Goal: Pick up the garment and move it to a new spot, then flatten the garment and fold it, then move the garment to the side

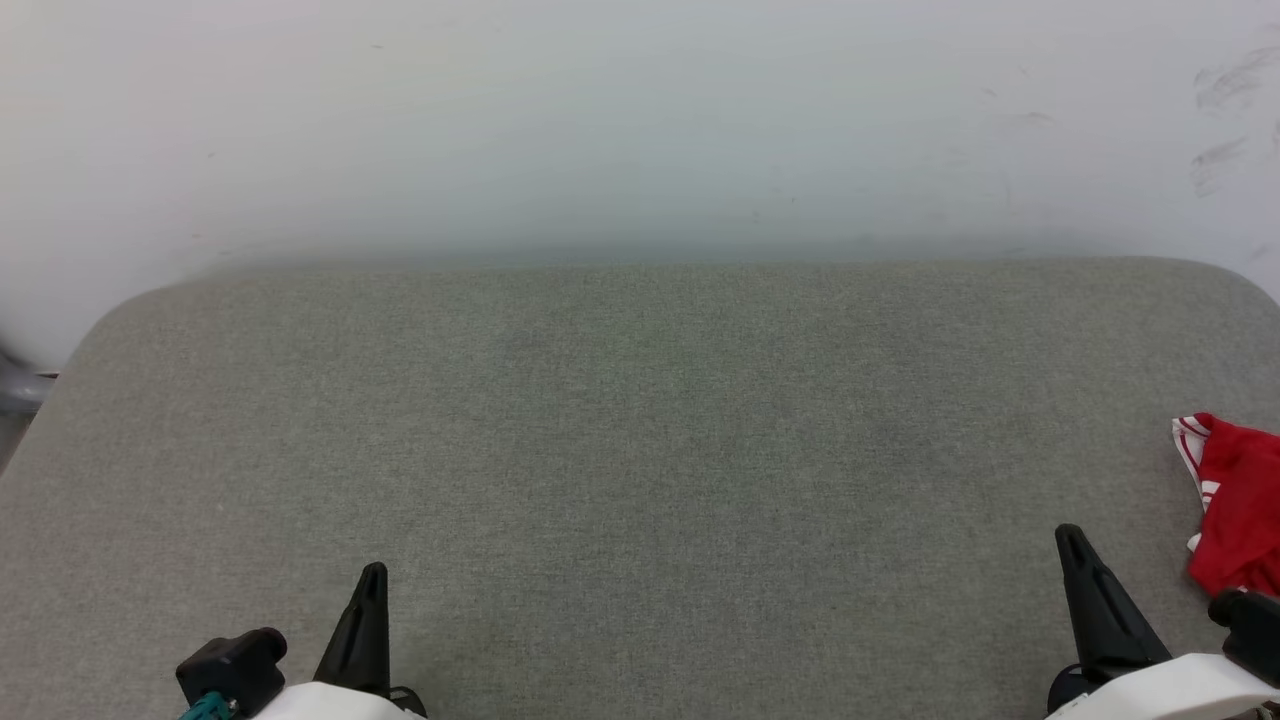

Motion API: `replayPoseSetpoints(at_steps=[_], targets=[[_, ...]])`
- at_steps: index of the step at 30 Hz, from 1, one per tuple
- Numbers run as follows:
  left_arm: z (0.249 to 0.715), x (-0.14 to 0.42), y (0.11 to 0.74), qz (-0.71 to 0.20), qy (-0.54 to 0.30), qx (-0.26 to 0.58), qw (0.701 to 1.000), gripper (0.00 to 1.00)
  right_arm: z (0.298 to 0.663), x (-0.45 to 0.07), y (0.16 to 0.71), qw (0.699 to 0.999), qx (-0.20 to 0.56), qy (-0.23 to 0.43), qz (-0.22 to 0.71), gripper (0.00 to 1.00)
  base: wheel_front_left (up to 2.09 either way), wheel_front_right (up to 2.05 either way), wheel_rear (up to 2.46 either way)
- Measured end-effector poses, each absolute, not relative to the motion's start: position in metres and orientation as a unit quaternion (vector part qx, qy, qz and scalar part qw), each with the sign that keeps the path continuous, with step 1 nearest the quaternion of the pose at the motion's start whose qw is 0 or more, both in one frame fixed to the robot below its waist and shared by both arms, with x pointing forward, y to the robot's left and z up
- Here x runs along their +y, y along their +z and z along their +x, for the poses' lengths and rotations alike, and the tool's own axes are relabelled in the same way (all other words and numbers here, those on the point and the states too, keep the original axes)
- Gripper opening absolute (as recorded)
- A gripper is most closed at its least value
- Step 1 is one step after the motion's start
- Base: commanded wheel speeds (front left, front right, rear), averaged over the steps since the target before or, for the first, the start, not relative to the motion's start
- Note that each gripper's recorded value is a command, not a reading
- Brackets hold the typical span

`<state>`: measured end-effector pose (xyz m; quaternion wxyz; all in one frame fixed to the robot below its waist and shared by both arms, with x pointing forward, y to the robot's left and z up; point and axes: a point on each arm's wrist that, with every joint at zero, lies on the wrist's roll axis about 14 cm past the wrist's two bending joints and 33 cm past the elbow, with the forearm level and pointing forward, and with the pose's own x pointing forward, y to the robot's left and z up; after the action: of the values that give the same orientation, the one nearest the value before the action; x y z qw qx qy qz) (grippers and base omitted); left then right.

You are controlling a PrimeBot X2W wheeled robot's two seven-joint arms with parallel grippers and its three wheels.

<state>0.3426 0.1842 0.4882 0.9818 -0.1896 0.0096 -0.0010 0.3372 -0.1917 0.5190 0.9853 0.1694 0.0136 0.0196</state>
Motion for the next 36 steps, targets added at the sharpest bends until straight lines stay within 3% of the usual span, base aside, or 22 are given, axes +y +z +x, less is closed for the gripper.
replayPoseSetpoints(at_steps=[16, 36], targets=[[0.355, 0.193, 0.488, -0.339, 0.02, 0.023, 0.94, 0.0, 0.351, -0.191, 0.516, 0.944, 0.012, 0.02, 0.328, 0.0, 0.0, 0.0, 0.0], [0.364, 0.196, 0.488, -0.457, 0.028, 0.028, 0.888, 0.0, 0.361, -0.192, 0.512, 0.893, 0.013, 0.016, 0.451, 0.0, 0.0, 0.0, 0.0]])
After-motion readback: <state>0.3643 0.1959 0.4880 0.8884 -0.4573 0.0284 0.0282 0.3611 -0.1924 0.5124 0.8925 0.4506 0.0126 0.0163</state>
